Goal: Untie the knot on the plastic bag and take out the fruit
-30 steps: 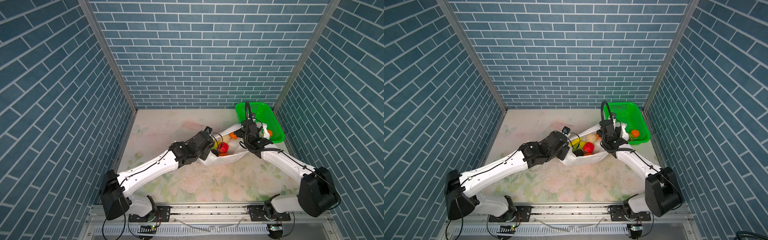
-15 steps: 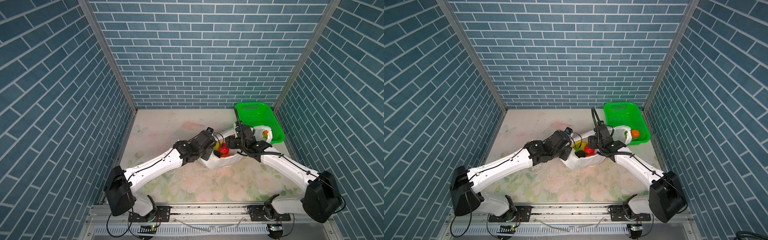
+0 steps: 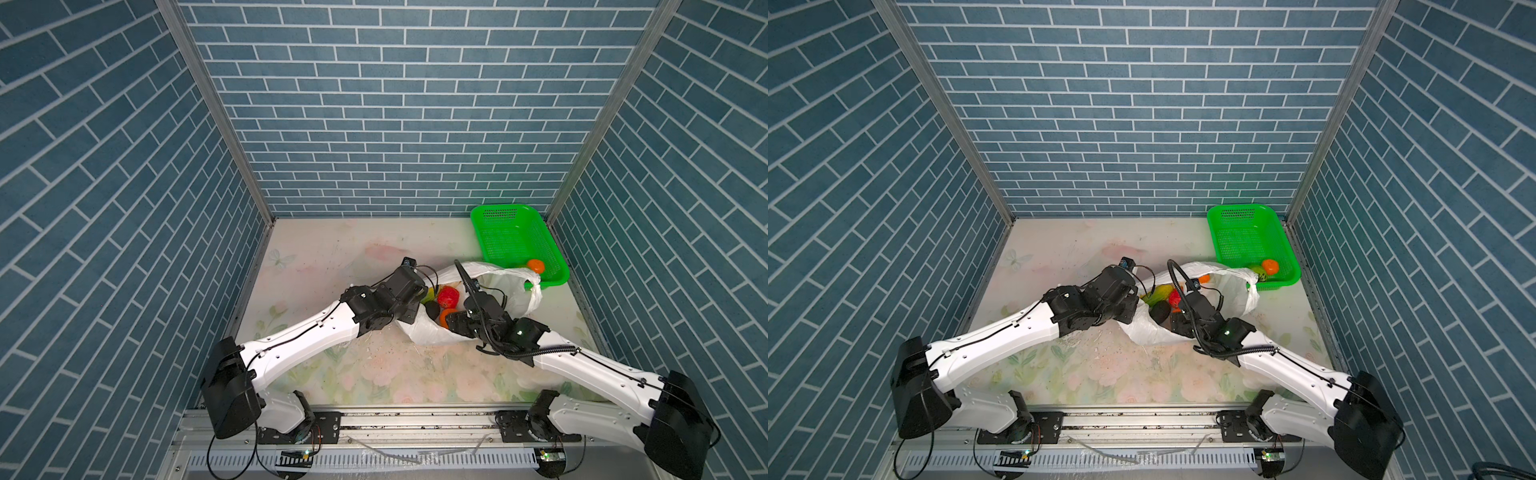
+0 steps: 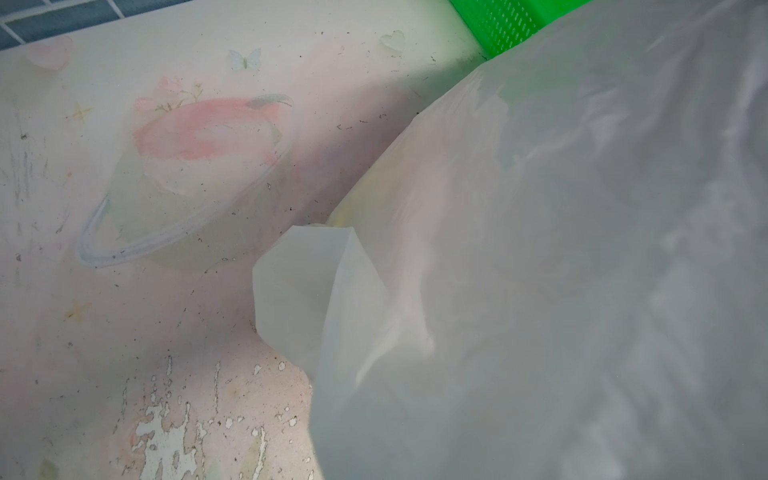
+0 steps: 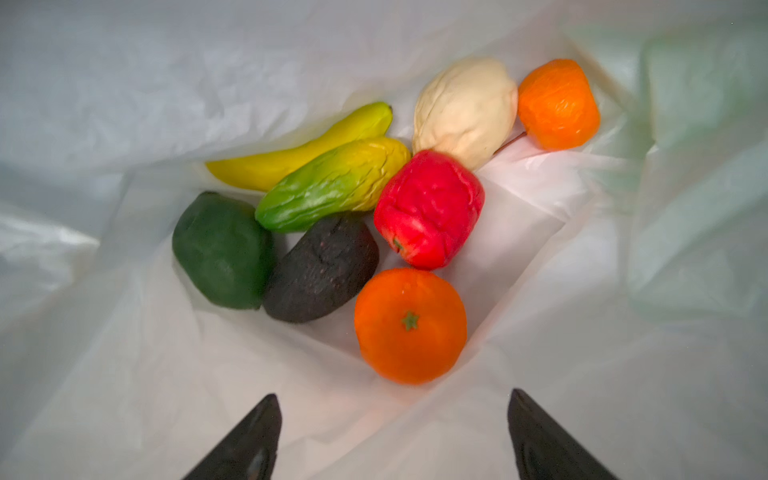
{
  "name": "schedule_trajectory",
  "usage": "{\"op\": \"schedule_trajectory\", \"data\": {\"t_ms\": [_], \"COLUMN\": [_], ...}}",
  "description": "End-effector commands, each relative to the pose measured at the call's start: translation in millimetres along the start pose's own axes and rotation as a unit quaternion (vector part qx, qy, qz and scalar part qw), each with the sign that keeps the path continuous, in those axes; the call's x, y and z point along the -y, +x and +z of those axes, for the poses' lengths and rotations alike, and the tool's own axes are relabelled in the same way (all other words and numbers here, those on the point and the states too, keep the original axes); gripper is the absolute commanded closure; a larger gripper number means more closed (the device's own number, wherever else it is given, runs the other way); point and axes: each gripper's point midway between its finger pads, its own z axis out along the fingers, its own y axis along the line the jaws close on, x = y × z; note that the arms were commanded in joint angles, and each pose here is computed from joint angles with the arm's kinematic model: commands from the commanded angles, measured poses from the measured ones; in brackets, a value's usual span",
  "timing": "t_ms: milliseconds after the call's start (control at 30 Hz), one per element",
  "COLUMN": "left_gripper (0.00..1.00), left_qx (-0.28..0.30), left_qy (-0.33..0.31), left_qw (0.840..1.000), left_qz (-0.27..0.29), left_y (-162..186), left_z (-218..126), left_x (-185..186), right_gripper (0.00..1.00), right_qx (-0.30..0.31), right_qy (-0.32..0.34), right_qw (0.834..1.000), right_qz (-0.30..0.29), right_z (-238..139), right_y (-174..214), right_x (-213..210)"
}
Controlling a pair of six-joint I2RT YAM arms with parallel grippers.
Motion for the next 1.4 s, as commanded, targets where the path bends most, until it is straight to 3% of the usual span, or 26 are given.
{"op": "schedule_trajectory", "data": {"t_ms": [0, 267, 467, 667, 900, 1133, 1267, 1367], "left_gripper": [1.0, 1.0, 1.0, 1.0, 1.0, 1.0, 1.0, 1.0], "left_qx": [-0.017, -0.028, 0.032, 0.118, 0.133, 0.107, 0.075, 0.059], "left_qy": [-0.015, -0.061, -0.071, -0.044, -0.044, -0.077, -0.116, -0.145], "left_qw": [0.999, 0.997, 0.997, 0.991, 0.985, 0.981, 0.976, 0.971], "left_qz": [-0.034, -0.025, -0.001, 0.041, 0.102, 0.141, 0.169, 0.181], "left_y": [14, 39, 14, -22, -18, -8, -5, -2], "left_z": [2, 24, 17, -6, -5, 11, 15, 14], "left_x": [-10, -24, -25, -9, -1, -8, -17, -28], "right_gripper": [0.15, 0.13, 0.15, 0.16, 0.19, 0.2, 0.2, 0.19], "right_qx": [-0.039, -0.105, -0.128, -0.118, -0.052, 0.053, 0.112, 0.084], "right_qy": [0.028, 0.03, -0.04, -0.12, -0.192, -0.141, -0.015, 0.057], "right_qw": [0.998, 0.994, 0.99, 0.981, 0.98, 0.989, 0.994, 0.995], "right_qz": [0.027, -0.002, -0.037, -0.092, -0.022, -0.012, 0.005, 0.016], "right_z": [-4, 3, -5, -9, 22, 73, 93, 104], "right_y": [36, 75, 79, 56, -26, -112, -144, -140], "right_x": [9, 5, -20, -55, -73, -60, -12, 24]}}
